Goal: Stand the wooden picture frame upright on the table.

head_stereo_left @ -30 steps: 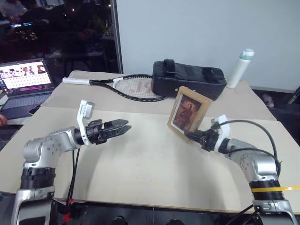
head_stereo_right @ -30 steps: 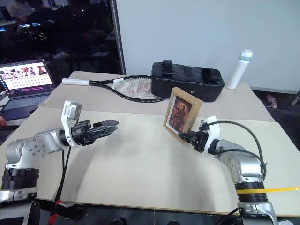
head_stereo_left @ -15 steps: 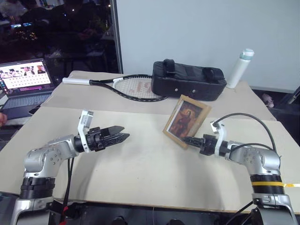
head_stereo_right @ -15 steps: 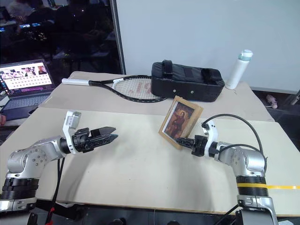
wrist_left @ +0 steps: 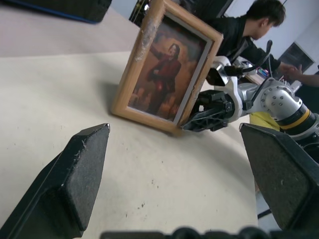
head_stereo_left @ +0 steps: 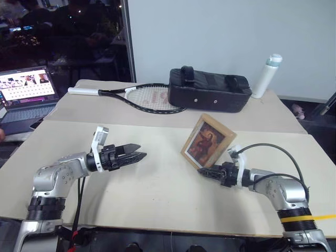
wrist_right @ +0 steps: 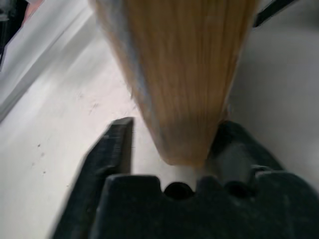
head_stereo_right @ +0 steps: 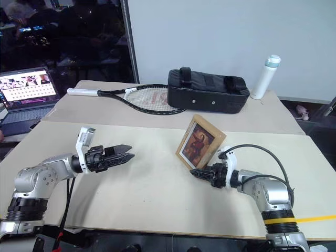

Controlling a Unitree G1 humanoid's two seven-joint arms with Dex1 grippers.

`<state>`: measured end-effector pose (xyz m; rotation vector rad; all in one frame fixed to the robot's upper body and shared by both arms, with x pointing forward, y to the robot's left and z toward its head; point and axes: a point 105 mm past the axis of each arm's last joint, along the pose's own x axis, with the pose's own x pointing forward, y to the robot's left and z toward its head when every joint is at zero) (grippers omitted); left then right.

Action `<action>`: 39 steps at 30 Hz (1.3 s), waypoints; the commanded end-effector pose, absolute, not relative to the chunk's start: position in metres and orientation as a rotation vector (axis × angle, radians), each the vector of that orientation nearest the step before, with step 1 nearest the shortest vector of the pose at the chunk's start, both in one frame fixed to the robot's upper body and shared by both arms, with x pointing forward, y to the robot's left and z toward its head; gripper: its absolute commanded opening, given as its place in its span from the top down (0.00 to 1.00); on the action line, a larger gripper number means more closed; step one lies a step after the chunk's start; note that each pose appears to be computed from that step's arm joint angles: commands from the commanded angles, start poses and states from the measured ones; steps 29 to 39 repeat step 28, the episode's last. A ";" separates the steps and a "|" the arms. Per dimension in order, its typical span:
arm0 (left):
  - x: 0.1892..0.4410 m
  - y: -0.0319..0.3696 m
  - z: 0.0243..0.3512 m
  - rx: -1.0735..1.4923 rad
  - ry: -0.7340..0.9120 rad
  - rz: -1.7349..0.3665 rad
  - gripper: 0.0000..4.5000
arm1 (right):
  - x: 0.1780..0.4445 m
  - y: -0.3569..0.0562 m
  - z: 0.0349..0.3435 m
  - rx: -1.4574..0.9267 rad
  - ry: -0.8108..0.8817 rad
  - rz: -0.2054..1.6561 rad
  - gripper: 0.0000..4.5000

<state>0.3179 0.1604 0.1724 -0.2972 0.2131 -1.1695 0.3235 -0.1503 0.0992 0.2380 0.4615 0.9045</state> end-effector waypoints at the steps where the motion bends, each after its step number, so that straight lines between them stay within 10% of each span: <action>1: 0.326 0.166 0.184 -0.263 0.155 -1.144 0.00 | 0.316 -0.172 0.117 0.205 0.373 0.892 0.01; 11: 0.339 0.172 0.143 -0.066 0.174 -0.912 0.00 | 0.255 -0.202 0.129 -0.148 0.307 0.948 0.01; 21: 0.338 0.149 0.152 0.122 0.043 -0.764 0.00 | 0.281 -0.239 0.146 -0.117 -0.029 0.487 0.01; 39: 0.342 0.146 0.144 0.092 0.060 -0.741 0.00 | 0.286 -0.242 0.132 -0.073 -0.017 0.457 0.01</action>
